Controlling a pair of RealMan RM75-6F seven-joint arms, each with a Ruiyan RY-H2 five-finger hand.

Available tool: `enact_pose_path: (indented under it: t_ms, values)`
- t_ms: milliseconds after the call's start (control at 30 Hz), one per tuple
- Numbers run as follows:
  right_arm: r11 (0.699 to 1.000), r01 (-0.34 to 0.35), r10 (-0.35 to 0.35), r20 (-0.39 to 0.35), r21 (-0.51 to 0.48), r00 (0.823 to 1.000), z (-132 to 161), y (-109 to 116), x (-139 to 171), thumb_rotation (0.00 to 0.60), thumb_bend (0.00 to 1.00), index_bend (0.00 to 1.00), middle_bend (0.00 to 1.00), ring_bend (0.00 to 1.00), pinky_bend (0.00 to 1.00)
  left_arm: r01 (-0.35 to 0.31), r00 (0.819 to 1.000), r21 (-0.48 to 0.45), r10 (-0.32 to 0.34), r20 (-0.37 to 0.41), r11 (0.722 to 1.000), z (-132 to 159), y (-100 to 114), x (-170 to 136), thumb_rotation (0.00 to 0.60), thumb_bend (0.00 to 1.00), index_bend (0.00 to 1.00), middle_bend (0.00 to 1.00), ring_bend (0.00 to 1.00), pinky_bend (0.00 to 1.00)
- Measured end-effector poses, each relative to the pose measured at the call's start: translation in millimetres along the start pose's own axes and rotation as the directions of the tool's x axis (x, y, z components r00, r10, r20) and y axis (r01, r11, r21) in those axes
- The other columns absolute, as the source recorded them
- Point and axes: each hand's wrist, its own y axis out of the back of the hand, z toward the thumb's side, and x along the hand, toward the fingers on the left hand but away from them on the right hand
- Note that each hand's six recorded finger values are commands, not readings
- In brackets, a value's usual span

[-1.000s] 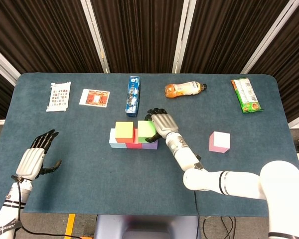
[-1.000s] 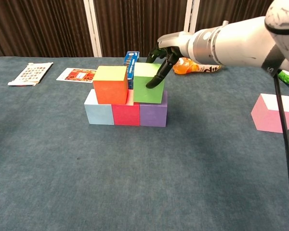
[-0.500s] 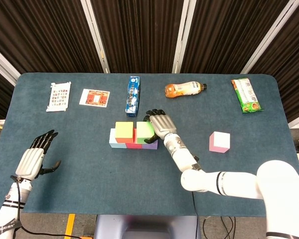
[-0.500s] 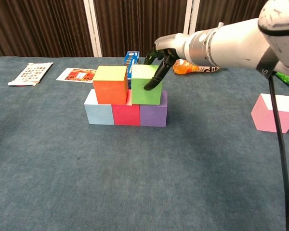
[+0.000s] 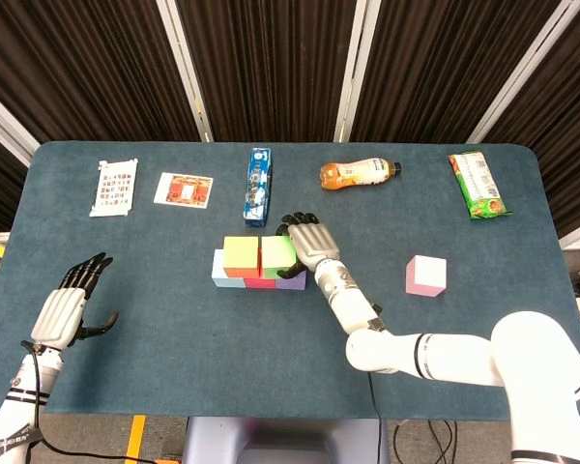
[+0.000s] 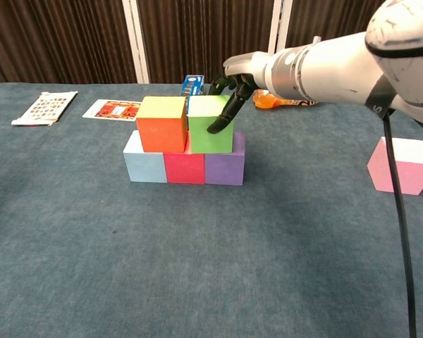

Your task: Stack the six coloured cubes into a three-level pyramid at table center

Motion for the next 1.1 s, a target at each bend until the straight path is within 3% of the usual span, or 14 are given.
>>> enact_pose_path:
  t_ms: [1100]
  values:
    - [1.0, 0.007, -0.007, -0.002, -0.011, 1.0, 4.0, 2.1, 0.7, 0.6, 0.3, 0.43, 0.2, 0.07, 0.08, 0.019, 1.0, -0.005, -0.019, -0.004, 1.0, -1.1, -3.2, 0.1, 0.6, 0.33, 0.05, 0.0, 0.0, 0.08]
